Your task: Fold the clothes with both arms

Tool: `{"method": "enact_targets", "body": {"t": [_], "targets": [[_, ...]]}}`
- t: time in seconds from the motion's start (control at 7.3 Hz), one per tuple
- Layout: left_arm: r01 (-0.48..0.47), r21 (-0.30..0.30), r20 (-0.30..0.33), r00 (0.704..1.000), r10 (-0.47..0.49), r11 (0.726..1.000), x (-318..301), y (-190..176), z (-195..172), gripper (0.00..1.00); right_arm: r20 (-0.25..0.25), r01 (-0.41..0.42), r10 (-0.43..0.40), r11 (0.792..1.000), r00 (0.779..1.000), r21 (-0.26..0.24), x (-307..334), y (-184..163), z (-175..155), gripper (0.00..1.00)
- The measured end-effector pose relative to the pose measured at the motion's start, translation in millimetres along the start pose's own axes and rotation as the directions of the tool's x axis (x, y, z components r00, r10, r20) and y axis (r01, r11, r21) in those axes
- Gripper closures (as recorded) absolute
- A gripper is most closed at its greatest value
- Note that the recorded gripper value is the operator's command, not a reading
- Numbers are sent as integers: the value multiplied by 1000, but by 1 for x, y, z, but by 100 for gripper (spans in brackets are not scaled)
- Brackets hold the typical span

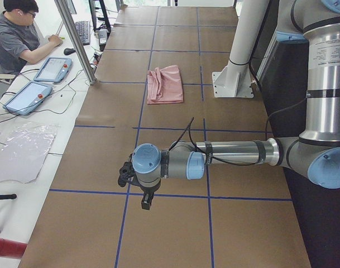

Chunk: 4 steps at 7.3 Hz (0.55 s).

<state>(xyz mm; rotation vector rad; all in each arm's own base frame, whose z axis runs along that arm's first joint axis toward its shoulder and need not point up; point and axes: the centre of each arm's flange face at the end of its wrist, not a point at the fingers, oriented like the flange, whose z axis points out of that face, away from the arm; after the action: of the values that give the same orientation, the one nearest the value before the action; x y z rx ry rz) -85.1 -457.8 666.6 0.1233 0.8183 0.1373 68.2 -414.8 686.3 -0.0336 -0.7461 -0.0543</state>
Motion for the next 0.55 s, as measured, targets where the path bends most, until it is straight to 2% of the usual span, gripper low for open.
{"method": "enact_targets", "body": {"t": [0.55], "targets": [[12,-11,-1,1000,-13,1000,-5,7,5,0,0,0,0,1000,1000,1,0,-1,0,0]]}}
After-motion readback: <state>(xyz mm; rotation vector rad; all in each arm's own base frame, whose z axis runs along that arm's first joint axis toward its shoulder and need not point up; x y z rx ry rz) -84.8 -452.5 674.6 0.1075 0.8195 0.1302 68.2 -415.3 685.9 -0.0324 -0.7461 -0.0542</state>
